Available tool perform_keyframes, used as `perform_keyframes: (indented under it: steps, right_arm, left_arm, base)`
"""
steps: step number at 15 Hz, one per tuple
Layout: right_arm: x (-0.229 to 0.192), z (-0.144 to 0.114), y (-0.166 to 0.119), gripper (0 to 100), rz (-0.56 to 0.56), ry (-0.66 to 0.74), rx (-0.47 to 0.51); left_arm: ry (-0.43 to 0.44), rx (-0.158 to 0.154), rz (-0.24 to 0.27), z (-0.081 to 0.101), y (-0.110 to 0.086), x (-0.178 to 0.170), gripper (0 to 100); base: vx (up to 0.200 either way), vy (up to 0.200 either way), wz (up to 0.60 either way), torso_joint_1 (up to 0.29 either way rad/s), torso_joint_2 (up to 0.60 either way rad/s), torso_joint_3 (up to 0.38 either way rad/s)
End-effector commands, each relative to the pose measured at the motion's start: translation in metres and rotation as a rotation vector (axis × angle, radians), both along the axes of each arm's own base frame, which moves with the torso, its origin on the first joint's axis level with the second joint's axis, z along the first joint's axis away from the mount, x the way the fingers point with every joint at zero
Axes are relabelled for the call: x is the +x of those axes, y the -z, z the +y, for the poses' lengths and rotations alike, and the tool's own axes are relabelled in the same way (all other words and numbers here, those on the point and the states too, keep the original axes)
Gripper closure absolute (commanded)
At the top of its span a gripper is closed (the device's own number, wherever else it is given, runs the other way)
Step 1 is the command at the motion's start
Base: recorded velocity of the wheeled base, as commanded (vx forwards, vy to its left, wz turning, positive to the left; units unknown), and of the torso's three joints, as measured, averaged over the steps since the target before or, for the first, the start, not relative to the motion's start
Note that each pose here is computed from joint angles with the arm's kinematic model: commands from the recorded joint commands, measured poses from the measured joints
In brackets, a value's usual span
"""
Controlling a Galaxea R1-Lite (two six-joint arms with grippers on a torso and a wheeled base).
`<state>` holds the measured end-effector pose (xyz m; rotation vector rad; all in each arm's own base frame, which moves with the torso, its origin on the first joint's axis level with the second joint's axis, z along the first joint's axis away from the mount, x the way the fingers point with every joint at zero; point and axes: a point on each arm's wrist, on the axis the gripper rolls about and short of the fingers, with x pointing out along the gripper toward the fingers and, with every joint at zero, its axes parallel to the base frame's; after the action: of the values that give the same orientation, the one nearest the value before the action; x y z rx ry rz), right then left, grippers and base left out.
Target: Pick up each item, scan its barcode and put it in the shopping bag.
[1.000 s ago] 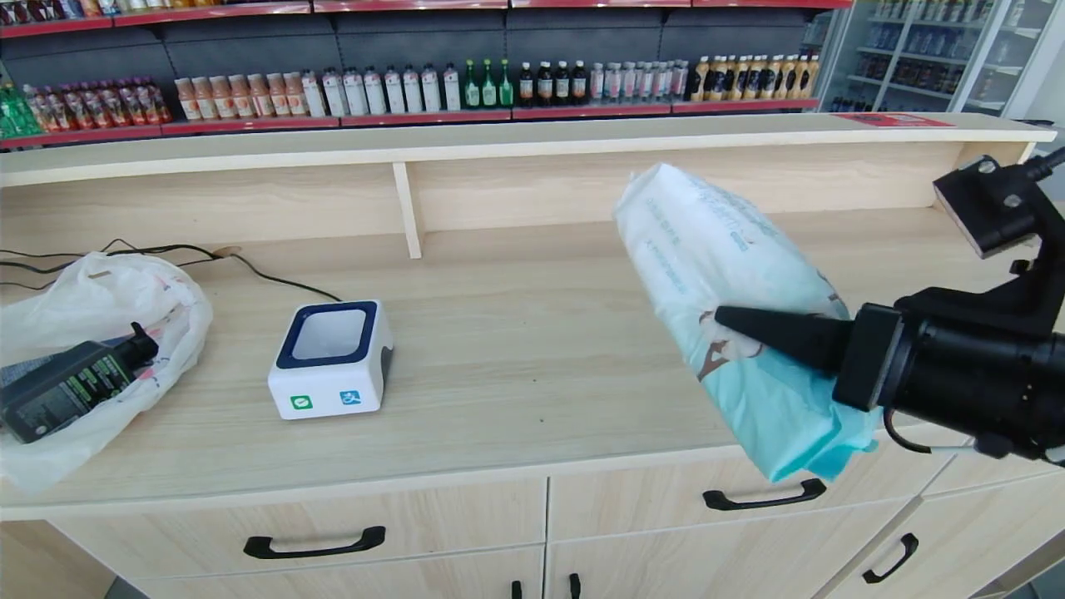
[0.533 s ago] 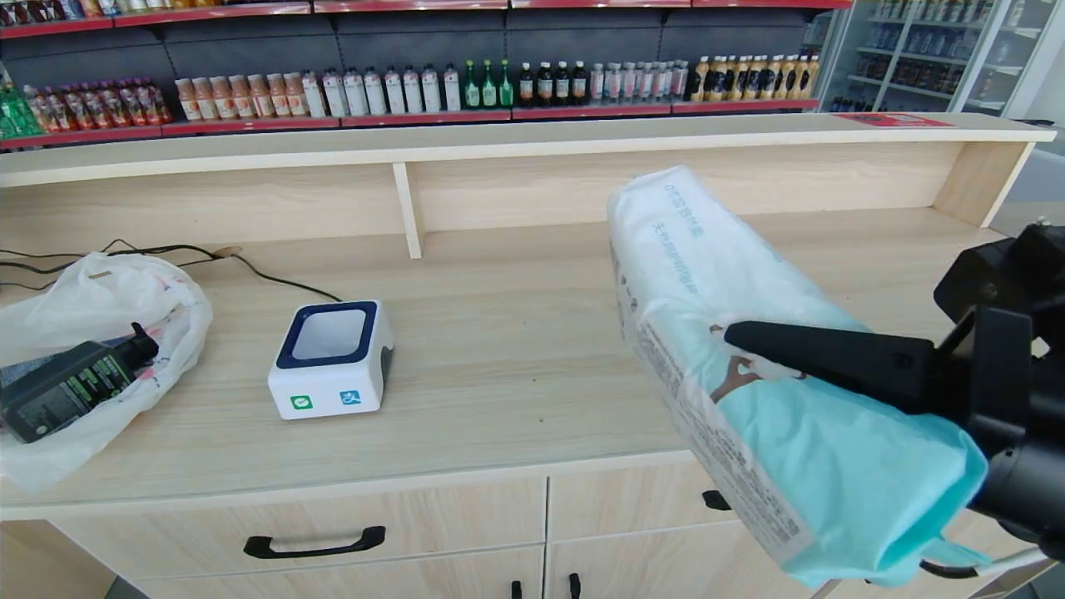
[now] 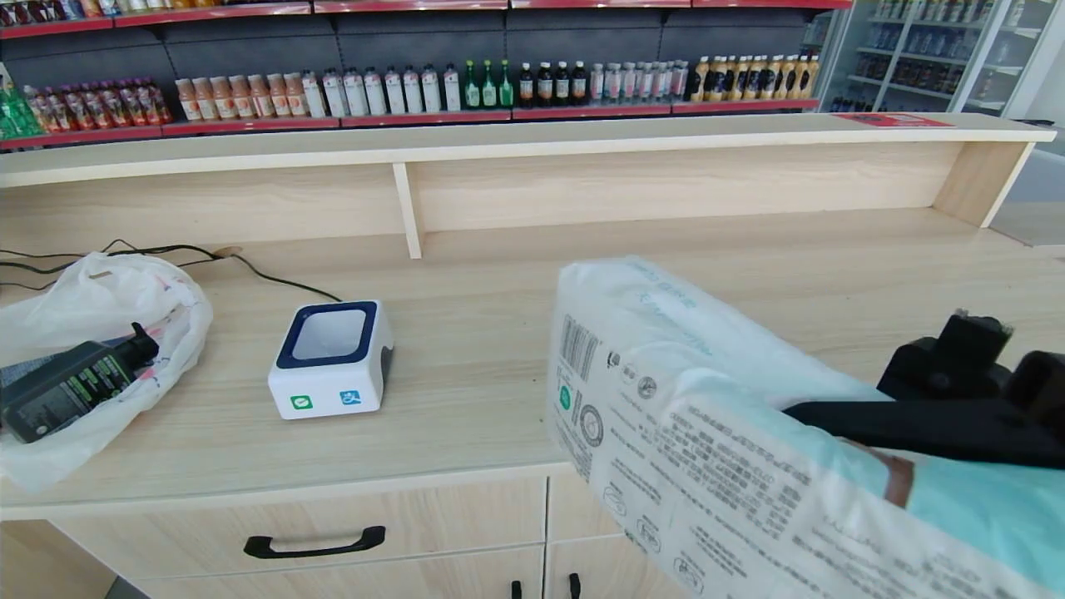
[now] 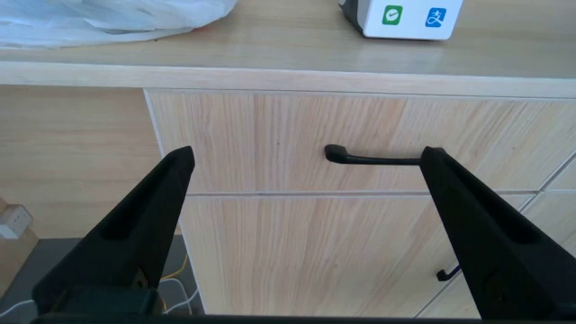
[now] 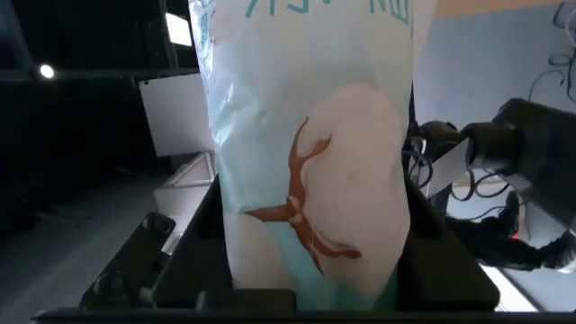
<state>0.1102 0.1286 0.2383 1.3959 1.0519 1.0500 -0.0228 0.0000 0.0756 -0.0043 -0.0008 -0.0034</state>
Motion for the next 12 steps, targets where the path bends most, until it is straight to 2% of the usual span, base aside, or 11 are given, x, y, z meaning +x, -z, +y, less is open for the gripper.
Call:
perform_keyframes:
  steps: [1,3,8,10,12]
  right_arm:
    - [0.001,-0.006,0.008,100,0.135,-0.068,0.031]
    - [0.002,-0.009,0.004,100,0.207,-0.117,0.103]
    - [-0.004,-0.013,0.022,100,0.319,-0.256,0.179]
    - [-0.006,-0.017,0.014,100,0.397,-0.321,0.248]
    - [-0.003,-0.018,0.012,100,0.432,-0.328,0.279]
  left_arm:
    - [0.0,0.0,-0.001,0.0,0.0,0.0,0]
    - [0.0,0.0,-0.001,0.0,0.0,0.0,0]
    - [0.0,0.0,-0.001,0.0,0.0,0.0,0]
    - [0.0,0.0,-0.001,0.0,0.0,0.0,0]
    - [0.0,0.0,-0.001,0.0,0.0,0.0,0]
  base:
    - [0.0,0.0,0.0,0.0,0.0,0.0]
    - [0.0,0.0,0.0,0.0,0.0,0.0]
    - [0.0,0.0,0.0,0.0,0.0,0.0]
    - [0.0,0.0,0.0,0.0,0.0,0.0]
    - [0.0,0.0,0.0,0.0,0.0,0.0]
